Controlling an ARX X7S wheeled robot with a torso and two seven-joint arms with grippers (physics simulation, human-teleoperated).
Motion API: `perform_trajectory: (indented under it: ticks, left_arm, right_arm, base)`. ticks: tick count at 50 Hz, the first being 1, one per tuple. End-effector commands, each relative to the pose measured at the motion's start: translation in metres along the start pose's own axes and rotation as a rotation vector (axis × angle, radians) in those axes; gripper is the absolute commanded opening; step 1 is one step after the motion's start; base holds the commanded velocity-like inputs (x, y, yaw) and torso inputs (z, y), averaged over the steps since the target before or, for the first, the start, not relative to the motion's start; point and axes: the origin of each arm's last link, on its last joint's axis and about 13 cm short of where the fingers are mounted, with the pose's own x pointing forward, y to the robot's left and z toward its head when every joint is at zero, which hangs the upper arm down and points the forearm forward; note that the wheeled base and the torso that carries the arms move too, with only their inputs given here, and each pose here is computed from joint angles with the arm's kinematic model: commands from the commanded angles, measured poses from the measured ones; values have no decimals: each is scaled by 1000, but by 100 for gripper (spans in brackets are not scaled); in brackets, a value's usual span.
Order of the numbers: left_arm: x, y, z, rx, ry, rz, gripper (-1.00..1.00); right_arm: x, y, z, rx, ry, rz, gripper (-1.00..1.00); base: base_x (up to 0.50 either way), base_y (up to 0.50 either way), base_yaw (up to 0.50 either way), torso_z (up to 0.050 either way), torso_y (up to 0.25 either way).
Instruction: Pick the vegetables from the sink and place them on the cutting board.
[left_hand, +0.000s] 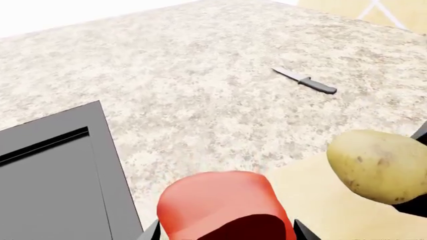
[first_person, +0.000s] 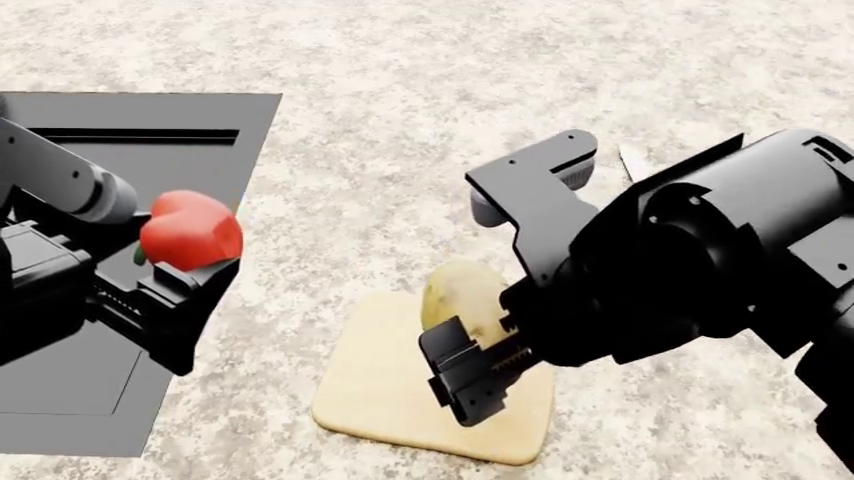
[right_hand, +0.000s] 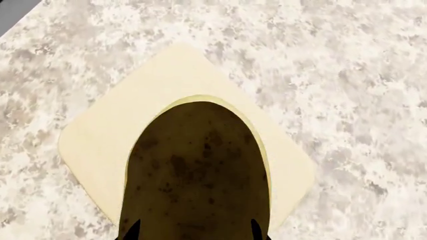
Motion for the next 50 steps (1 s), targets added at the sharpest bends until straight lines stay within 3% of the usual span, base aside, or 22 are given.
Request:
perform_trajectory:
  ticks: [1,10,27,28,43,50]
  left_arm:
    - [1,1,-1,-11,3,2,-100]
    - [-3,1,2,-9,-3,10,-100]
    - [1,1,0,-12,0,6,-100]
    - [0,1,0,-12,1,5,-100]
    - [3,-3,0,-9,5,-3,-100]
    - [3,-3,2,-7,4,-11,-100]
  right_arm:
    - [10,-1,8,-15,13,14,-100]
    - [25,-1,8,-12,31,31,-100]
    - [27,-1,2,-15,62,13,-100]
    - [27,-2,2,-16,64,7,100]
    - [17,-5,5,2,6,-29,100]
    - [-7,-10,23,20,-148,-76,100]
  base:
    - [0,0,0,0,0]
    - [0,0,0,0,0]
    - [0,0,0,0,1]
    - [0,0,0,0,0]
    - [0,0,0,0,0]
    - [0,0,0,0,1]
